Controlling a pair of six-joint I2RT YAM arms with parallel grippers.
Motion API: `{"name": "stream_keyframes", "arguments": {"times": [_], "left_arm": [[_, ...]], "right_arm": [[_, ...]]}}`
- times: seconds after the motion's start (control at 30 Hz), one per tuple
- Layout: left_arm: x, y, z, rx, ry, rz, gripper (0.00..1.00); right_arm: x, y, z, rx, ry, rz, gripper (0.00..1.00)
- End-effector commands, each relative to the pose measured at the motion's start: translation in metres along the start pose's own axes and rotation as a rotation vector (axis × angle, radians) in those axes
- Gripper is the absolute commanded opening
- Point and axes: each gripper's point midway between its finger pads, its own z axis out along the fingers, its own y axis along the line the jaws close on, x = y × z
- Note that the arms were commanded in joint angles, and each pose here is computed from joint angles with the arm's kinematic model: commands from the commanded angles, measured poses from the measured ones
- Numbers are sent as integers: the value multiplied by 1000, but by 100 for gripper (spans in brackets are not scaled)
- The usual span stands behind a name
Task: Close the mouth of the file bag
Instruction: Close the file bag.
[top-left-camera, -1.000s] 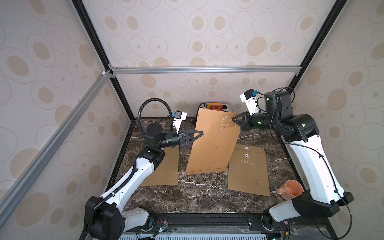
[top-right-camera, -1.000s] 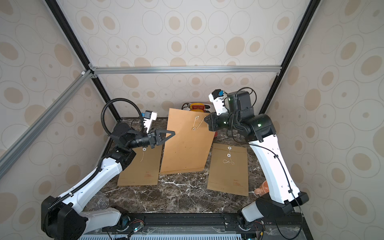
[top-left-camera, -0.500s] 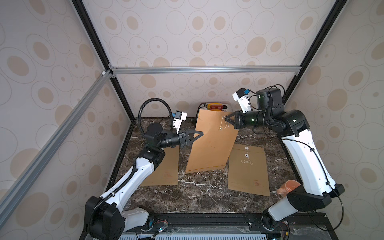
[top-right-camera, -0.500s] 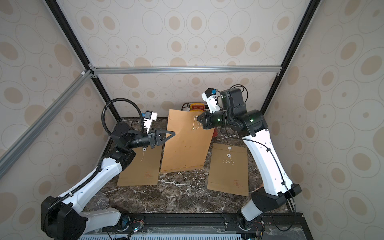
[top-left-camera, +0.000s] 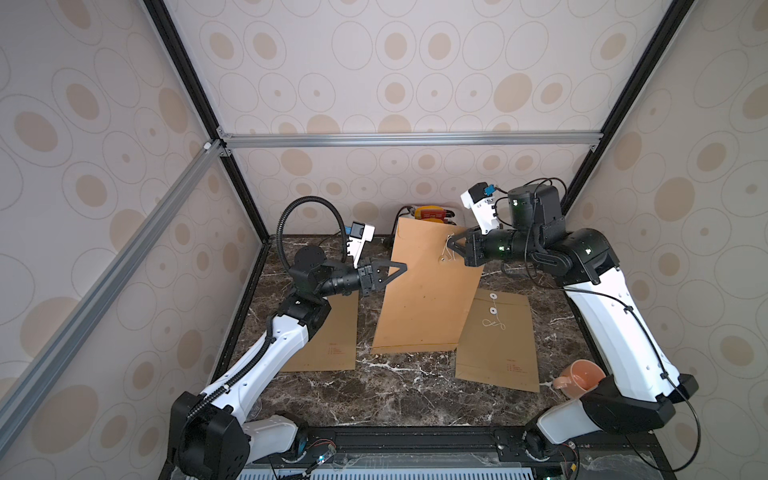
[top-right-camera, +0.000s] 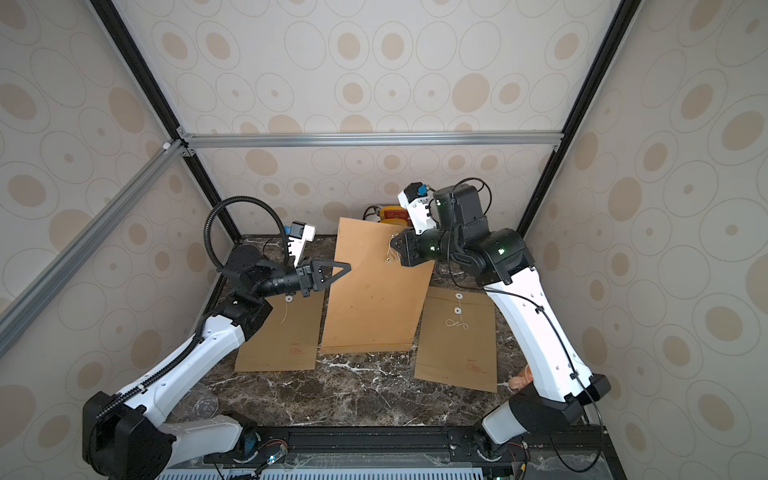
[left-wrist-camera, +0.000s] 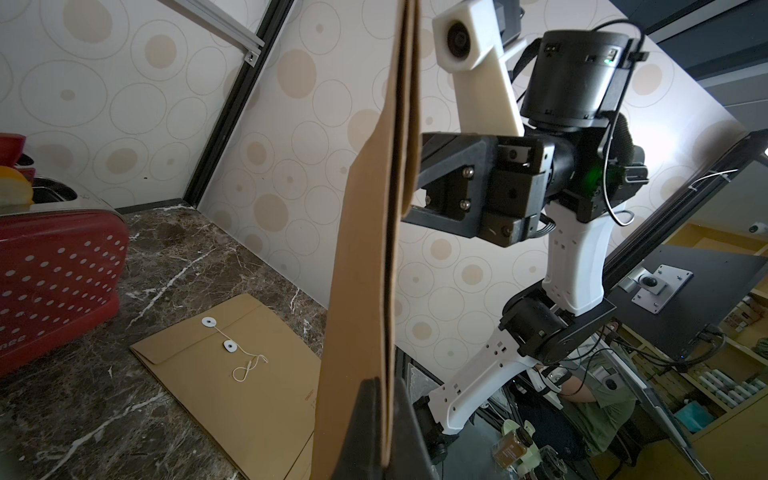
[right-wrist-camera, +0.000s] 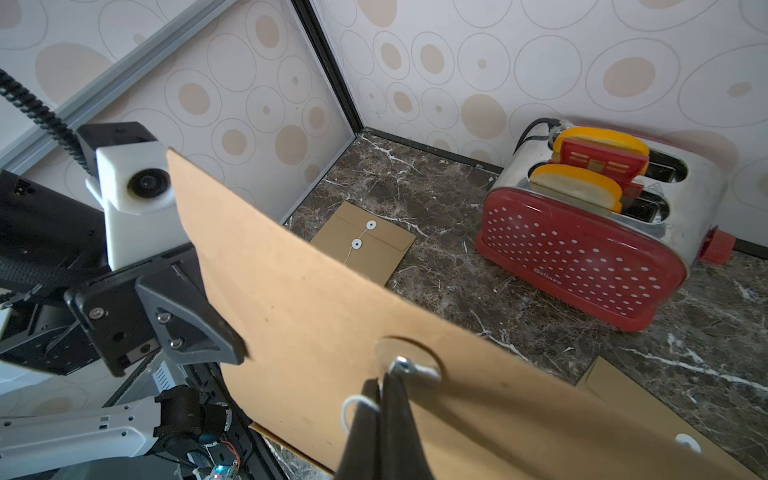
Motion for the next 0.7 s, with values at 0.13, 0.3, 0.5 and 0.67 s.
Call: {"name": "stream_keyframes", "arguments": {"times": [0.13,0.3,0.5,0.67], "left_arm": [[-11,-16,2,34,-17,68,0],[-10,-16,3,36,-15,64,0],[-9,-16,4,38,-13,63,0],[-9,-18,4,42,-11,66,0]], "right_arm": [[-16,21,4,-76,-51,-21,0],[-16,34,13,-96,-32,-41,0],[-14,42,25,-102,-13,-55,0],[-13,29,20,-26,-16,-73,0]]}}
